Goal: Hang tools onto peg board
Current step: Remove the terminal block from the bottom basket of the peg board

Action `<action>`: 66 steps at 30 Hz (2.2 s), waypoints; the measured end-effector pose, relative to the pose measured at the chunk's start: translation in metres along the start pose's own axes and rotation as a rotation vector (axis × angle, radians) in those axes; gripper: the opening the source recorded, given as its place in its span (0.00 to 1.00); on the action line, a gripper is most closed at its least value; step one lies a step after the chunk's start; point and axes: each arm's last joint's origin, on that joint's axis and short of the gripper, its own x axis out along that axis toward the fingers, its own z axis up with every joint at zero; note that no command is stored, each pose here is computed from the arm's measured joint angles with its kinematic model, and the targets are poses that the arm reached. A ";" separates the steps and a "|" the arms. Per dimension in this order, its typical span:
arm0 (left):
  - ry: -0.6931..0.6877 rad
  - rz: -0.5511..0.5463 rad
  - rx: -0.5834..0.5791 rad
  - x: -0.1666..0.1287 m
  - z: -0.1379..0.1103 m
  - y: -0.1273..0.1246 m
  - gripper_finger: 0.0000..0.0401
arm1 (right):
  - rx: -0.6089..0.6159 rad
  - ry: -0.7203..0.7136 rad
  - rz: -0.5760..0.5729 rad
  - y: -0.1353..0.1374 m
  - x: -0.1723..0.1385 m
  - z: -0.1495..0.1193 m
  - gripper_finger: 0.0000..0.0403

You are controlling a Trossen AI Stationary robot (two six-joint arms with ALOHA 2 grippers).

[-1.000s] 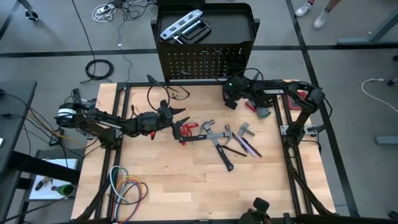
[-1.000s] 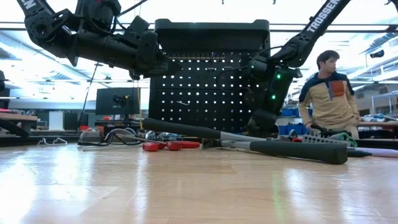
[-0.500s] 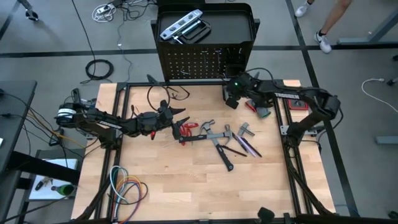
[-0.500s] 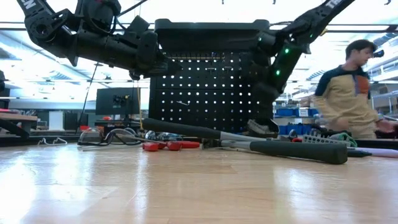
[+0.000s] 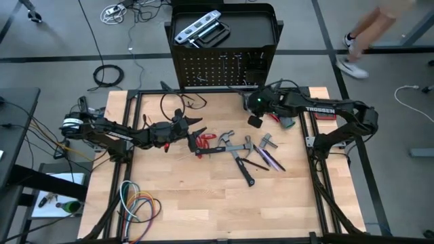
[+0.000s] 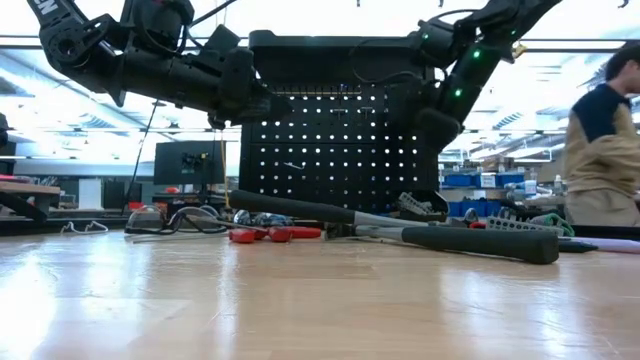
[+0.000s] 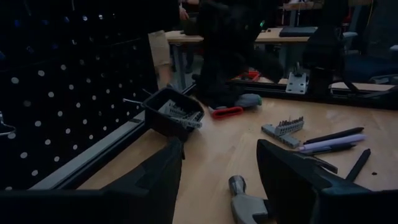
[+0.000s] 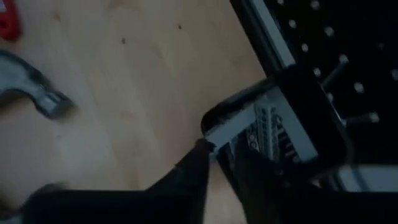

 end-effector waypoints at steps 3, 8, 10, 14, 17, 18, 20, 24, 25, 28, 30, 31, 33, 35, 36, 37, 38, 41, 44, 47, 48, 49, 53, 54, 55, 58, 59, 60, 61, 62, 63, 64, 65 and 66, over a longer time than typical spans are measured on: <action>0.000 -0.001 0.000 0.000 0.000 0.000 0.51 | -0.075 -0.001 -0.001 0.002 0.013 0.002 0.33; 0.010 -0.003 0.003 0.000 -0.001 0.000 0.51 | -0.074 0.065 0.014 0.008 0.041 -0.002 0.55; 0.022 -0.003 0.007 0.000 -0.002 0.000 0.51 | -0.072 0.113 0.010 0.013 0.051 -0.006 0.61; 0.027 -0.003 0.004 0.000 -0.003 0.000 0.51 | -0.096 0.151 -0.072 0.018 0.064 -0.008 0.68; 0.028 -0.003 0.004 0.000 -0.003 0.000 0.51 | -0.136 0.160 -0.118 0.021 0.072 -0.009 0.68; 0.031 -0.003 0.004 0.000 -0.003 0.000 0.51 | -0.142 0.170 -0.133 0.022 0.075 -0.010 0.67; 0.040 -0.004 0.001 0.000 -0.004 0.000 0.51 | -0.147 0.185 -0.143 0.023 0.080 -0.012 0.65; 0.045 -0.003 0.000 0.000 -0.005 0.000 0.51 | -0.146 0.204 -0.213 0.023 0.091 -0.014 0.60; 0.046 -0.003 -0.001 0.000 -0.005 0.000 0.51 | -0.145 0.197 -0.229 0.022 0.093 -0.013 0.58; 0.047 -0.003 -0.001 0.000 -0.005 0.000 0.51 | -0.146 0.181 -0.244 0.024 0.094 -0.012 0.52; 0.050 -0.003 0.000 0.000 -0.005 0.000 0.51 | -0.149 0.180 -0.244 0.025 0.093 -0.011 0.46; 0.051 -0.003 0.000 0.000 -0.005 0.000 0.51 | -0.150 0.181 -0.243 0.025 0.093 -0.011 0.43; 0.050 -0.003 0.000 0.000 -0.005 0.000 0.51 | -0.154 0.190 -0.245 0.025 0.092 -0.012 0.35; 0.052 -0.003 0.001 0.000 -0.005 0.000 0.51 | -0.157 0.203 -0.253 0.025 0.091 -0.013 0.28; 0.054 -0.003 0.001 0.000 -0.005 0.000 0.51 | -0.155 0.210 -0.259 0.026 0.090 -0.014 0.24; 0.056 -0.003 0.000 0.000 -0.006 0.000 0.51 | -0.154 0.216 -0.263 0.026 0.089 -0.014 0.20; 0.061 -0.003 0.001 0.000 -0.006 0.000 0.51 | -0.150 0.219 -0.267 0.027 0.088 -0.015 0.18; 0.068 0.003 0.003 0.000 -0.007 0.000 0.51 | -0.135 0.213 -0.278 0.027 0.080 -0.013 0.13; 0.067 0.005 0.003 0.000 -0.007 0.000 0.51 | -0.131 0.205 -0.274 0.026 0.068 -0.011 0.14; 0.067 0.005 0.000 0.000 -0.007 0.000 0.51 | -0.116 0.177 -0.257 0.024 0.056 -0.008 0.16; 0.068 0.005 -0.001 0.000 -0.007 0.000 0.51 | -0.110 0.168 -0.251 0.024 0.051 -0.007 0.16; 0.071 0.005 0.000 0.000 -0.007 0.000 0.51 | -0.103 0.158 -0.248 0.024 0.047 -0.006 0.16; 0.071 0.005 -0.006 0.000 -0.007 0.000 0.51 | -0.094 0.124 -0.240 0.026 0.032 -0.004 0.12; 0.072 0.005 -0.008 0.000 -0.007 0.000 0.51 | -0.088 0.117 -0.237 0.027 0.028 -0.003 0.12; 0.072 0.005 -0.011 0.000 -0.007 0.000 0.51 | -0.083 0.111 -0.234 0.028 0.023 -0.003 0.12; 0.078 0.005 -0.016 0.000 -0.008 0.000 0.51 | -0.055 0.113 -0.220 0.032 0.004 -0.006 0.12; 0.081 0.005 -0.015 0.000 -0.008 0.000 0.51 | -0.041 0.115 -0.213 0.034 -0.004 -0.008 0.12; 0.082 0.005 -0.015 0.000 -0.008 0.000 0.51 | -0.026 0.119 -0.196 0.035 -0.012 -0.011 0.12; 0.083 0.005 -0.017 0.000 -0.008 0.000 0.51 | -0.003 0.123 -0.157 0.037 -0.021 -0.013 0.12; 0.083 0.005 -0.019 0.000 -0.008 0.000 0.51 | 0.026 0.138 -0.107 0.039 -0.028 -0.017 0.13; 0.084 0.005 -0.024 0.000 -0.009 0.000 0.51 | 0.059 0.159 -0.054 0.040 -0.033 -0.020 0.14; 0.085 0.004 -0.034 0.000 -0.009 0.000 0.51 | 0.095 0.186 -0.002 0.041 -0.038 -0.024 0.15; 0.085 -0.002 -0.041 0.000 -0.009 0.000 0.51 | 0.124 0.220 0.038 0.042 -0.042 -0.028 0.16; 0.084 -0.009 -0.045 0.000 -0.009 0.000 0.51 | 0.144 0.255 0.063 0.044 -0.046 -0.031 0.17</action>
